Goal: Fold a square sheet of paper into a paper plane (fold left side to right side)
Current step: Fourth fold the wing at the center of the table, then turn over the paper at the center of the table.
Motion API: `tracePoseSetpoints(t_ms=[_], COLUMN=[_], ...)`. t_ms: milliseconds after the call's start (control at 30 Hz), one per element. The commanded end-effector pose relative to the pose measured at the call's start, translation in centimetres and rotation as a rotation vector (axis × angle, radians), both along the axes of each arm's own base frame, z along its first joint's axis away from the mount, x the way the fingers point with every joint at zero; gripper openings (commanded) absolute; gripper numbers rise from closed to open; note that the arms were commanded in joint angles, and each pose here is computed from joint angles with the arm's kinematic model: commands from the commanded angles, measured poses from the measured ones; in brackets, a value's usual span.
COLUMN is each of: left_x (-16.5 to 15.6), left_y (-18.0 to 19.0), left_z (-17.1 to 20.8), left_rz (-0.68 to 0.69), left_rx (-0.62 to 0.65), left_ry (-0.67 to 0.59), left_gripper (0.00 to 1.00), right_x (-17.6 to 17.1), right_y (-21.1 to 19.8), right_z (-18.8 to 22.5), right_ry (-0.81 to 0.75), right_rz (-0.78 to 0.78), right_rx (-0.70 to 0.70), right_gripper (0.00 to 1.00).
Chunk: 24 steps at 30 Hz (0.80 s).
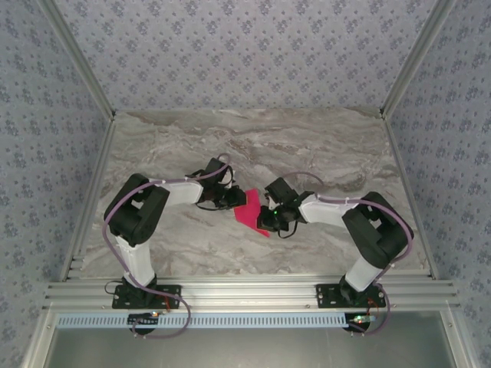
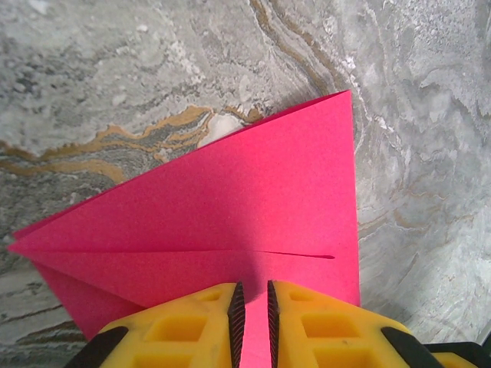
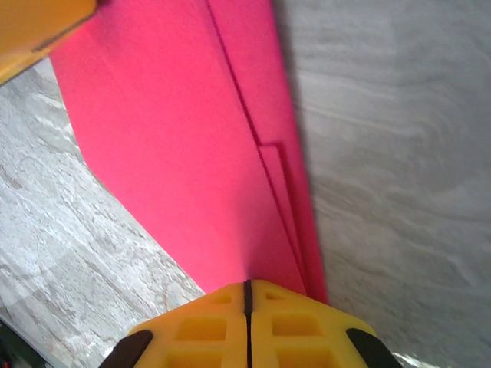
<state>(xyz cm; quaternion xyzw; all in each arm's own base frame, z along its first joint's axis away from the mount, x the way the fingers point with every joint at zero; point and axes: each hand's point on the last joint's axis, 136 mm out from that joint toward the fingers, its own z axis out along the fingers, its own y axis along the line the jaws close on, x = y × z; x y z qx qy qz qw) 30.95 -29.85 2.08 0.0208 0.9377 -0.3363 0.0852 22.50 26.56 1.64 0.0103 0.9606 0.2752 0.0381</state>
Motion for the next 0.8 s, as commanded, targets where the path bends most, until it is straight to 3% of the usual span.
tracePoseSetpoints(t_ms=[0, 233, 400, 467, 600, 767], left_x=[-0.7, -0.3, 1.0, 1.8, 2.7, 2.0], left_y=[1.8, 1.4, -0.7, -1.4, -0.8, 2.0], left_z=[-2.8, -2.0, 2.2, 5.3, 9.7, 9.0], left_rz=[0.013, 0.007, -0.009, -0.009, 0.017, 0.099], left_rx=[0.108, 0.092, -0.044, -0.123, -0.177, -0.136], left_ry=[0.038, 0.026, -0.024, -0.064, -0.132, -0.112], left_gripper=[0.19, 0.20, 0.32, 0.38, 0.46, 0.49], right_x=[-4.0, -5.0, -3.1, -1.7, 0.4, 2.6], right_y=[-4.2, -5.5, -4.6, -4.7, -5.6, -6.5], right_z=[-2.7, -1.9, 2.1, 4.1, 7.0, 9.1], right_ry=[0.153, 0.151, 0.002, -0.088, -0.243, -0.384], right_rz=[-0.046, -0.057, 0.008, 0.019, 0.037, 0.016], right_rx=[-0.137, -0.106, -0.034, -0.020, -0.027, -0.017], right_gripper=[0.08, 0.08, 0.11, 0.25, 0.43, 0.59])
